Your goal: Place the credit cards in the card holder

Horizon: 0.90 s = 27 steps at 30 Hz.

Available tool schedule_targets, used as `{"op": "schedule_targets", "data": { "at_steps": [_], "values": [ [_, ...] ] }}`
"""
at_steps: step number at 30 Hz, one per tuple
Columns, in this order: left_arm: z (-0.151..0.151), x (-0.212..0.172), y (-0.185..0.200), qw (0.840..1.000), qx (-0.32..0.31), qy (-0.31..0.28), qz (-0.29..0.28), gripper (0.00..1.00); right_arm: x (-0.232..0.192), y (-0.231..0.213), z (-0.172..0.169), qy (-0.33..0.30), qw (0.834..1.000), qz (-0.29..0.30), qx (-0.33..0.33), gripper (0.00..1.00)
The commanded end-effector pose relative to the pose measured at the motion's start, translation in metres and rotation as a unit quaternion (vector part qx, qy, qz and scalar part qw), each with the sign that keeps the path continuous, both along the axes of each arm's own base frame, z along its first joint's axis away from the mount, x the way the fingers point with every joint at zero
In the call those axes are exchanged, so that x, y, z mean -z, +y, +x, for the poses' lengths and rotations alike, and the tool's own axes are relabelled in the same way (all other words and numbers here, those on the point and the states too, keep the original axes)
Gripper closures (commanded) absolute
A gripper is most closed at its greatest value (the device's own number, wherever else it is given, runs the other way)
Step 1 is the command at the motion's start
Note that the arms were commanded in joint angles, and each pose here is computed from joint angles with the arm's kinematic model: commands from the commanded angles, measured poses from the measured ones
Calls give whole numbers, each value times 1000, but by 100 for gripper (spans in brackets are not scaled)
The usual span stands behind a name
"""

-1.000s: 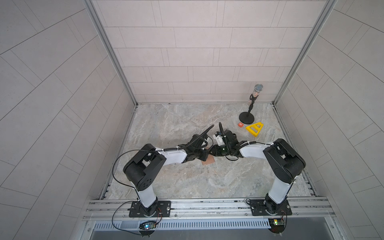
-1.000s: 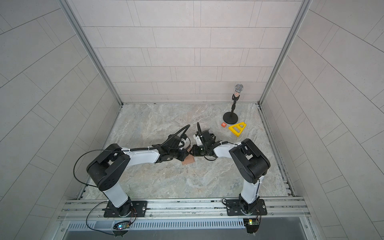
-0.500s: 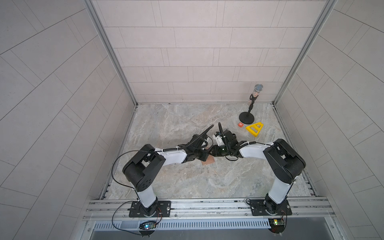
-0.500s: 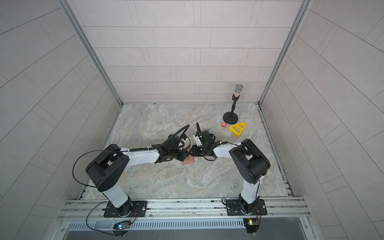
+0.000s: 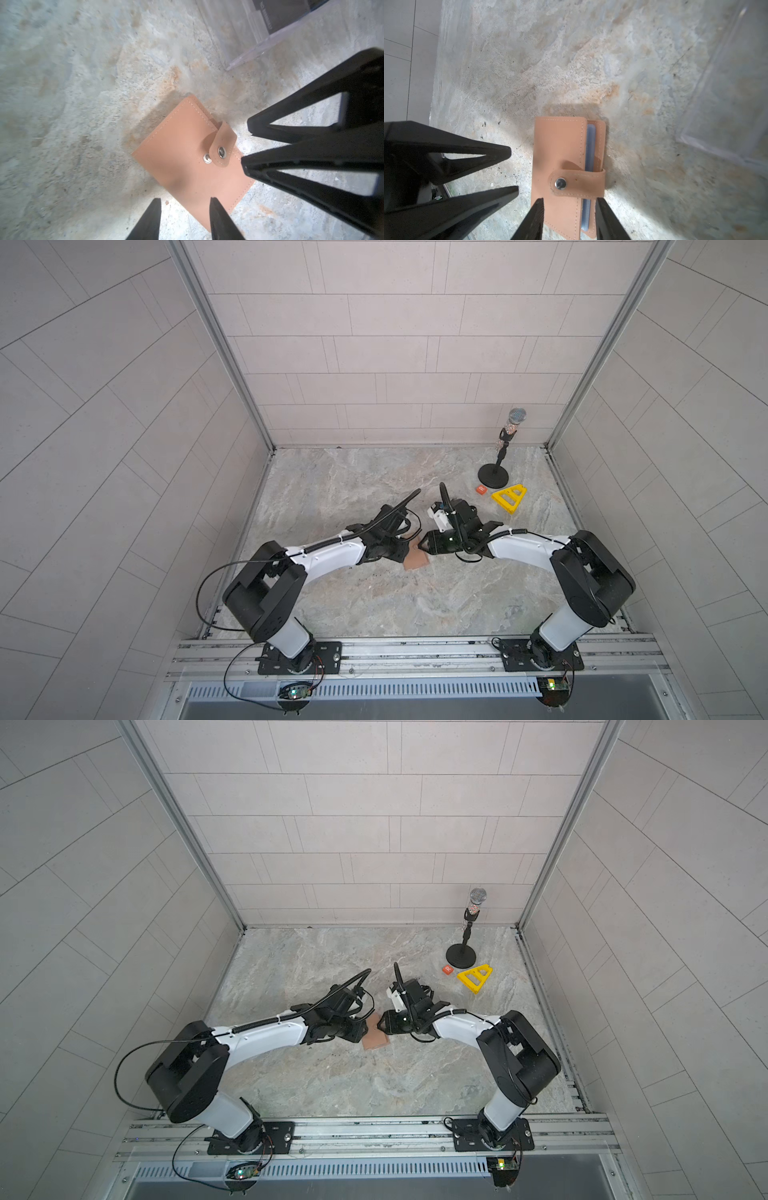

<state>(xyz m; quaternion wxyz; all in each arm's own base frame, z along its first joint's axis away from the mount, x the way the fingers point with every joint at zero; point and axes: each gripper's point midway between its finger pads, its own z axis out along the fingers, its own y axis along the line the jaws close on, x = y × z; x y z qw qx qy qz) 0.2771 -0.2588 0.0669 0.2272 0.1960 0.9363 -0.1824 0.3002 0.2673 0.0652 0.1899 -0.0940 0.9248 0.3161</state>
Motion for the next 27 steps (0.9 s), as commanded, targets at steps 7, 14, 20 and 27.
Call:
{"op": "schedule_targets", "data": {
  "at_steps": [7, 14, 20, 27],
  "values": [
    [3, 0, 21, 999, -31, -10, 18, 56, 4, -9, 1, -5, 1000, -24, 10, 60],
    [-4, 25, 7, 999, -8, 37, 7, 58, 16, -15, 9, 3, 999, -35, 25, 63],
    [1, 32, 1, 999, -7, 45, 7, 58, 24, -11, 13, 12, 999, -32, 19, 63],
    [4, 44, -2, 998, -7, 60, 18, 58, 29, -7, 13, 19, 999, -26, 15, 63]
  ]
}}
